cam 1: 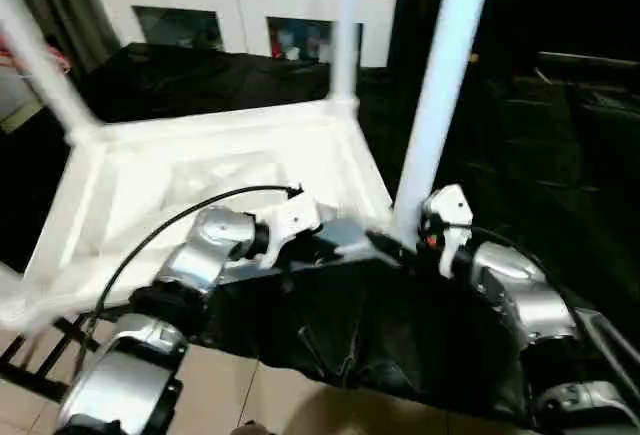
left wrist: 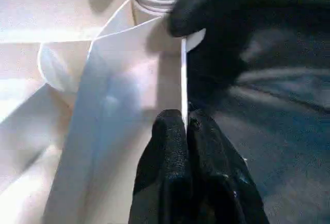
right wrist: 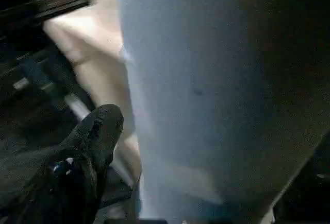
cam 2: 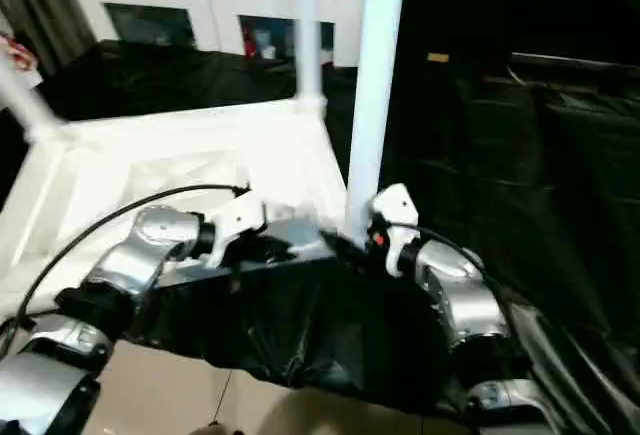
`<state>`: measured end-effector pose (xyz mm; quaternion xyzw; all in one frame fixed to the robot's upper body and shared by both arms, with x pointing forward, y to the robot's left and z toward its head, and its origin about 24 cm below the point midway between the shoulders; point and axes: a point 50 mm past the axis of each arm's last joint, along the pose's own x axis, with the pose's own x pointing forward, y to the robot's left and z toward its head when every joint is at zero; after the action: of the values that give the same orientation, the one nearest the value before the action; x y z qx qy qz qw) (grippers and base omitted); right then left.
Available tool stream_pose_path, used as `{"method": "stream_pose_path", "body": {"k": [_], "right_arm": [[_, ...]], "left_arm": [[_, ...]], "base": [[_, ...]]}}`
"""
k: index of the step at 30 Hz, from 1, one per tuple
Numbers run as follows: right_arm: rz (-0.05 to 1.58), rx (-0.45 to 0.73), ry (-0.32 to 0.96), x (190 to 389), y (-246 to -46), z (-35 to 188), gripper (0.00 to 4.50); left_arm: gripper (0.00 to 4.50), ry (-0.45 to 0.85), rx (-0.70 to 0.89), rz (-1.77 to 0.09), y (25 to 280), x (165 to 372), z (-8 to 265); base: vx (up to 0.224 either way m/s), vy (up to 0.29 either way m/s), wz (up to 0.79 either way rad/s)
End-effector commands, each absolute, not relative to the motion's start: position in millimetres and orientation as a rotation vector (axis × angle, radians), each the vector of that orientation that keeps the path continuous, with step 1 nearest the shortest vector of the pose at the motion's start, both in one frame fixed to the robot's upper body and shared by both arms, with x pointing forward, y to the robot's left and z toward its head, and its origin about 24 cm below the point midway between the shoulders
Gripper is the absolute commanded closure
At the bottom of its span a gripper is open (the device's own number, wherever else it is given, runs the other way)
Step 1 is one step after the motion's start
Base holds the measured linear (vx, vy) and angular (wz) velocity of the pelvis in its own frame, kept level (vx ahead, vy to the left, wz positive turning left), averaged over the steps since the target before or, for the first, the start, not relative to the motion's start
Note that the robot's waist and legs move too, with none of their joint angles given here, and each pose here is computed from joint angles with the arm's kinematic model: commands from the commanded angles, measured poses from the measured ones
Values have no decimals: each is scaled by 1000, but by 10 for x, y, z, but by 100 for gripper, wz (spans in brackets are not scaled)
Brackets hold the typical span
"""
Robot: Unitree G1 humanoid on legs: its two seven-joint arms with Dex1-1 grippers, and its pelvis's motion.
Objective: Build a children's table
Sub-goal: Rotate leg to tighten
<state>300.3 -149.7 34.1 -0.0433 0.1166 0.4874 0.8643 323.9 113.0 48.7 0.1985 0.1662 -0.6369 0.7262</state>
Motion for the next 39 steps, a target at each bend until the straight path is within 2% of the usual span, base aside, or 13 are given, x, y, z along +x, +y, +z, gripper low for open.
{"method": "stream_pose_path", "body": {"k": [1, 8, 12, 15, 18, 19, 24, 29, 31, 32, 33, 34, 39], "right_arm": [[1323, -78, 254, 2830, -1074, 330, 61], [1472, -115, 318, 2715, -1123, 346, 61], [1496, -111, 336, 2694, -1133, 347, 84], [1507, -111, 343, 2674, -1133, 347, 119], [1511, -109, 346, 2666, -1131, 348, 129], [1509, -108, 346, 2665, -1130, 349, 147], [1462, -113, 331, 2681, -1118, 337, 179], [1321, -115, 310, 2771, -1098, 280, 188], [1124, -119, 319, 2912, -1078, 206, 188], [1124, -119, 319, 2912, -1078, 206, 189], [1011, -105, 332, 2981, -1054, 161, 189], [1011, -105, 332, 2981, -1054, 161, 189], [708, -21, 360, 3150, -917, 78, 191]], "left_arm": [[450, 248, 438, -1465, 917, 3255, 651], [450, 301, 467, -1526, 1125, 3255, 673], [450, 313, 473, -1528, 1166, 3265, 679], [450, 321, 473, -1533, 1192, 3265, 686], [450, 323, 472, -1538, 1197, 3261, 684], [450, 324, 471, -1540, 1199, 3260, 682], [450, 315, 465, -1534, 1171, 3258, 671], [450, 293, 477, -1452, 1091, 3295, 636], [450, 293, 470, -1373, 979, 3325, 585], [450, 293, 470, -1373, 979, 3325, 585], [450, 289, 443, -1336, 888, 3337, 566], [450, 289, 443, -1336, 888, 3337, 566], [450, 265, 393, -1235, 526, 3365, 545]], "base": [[0, 0, 0], [0, 0, 0], [0, 0, 0], [0, 0, 0], [0, 0, 0], [0, 0, 0], [0, 0, 0], [0, 0, 0], [0, 0, 0], [0, 0, 0], [0, 0, 0], [0, 0, 0], [0, 0, 0]]}}
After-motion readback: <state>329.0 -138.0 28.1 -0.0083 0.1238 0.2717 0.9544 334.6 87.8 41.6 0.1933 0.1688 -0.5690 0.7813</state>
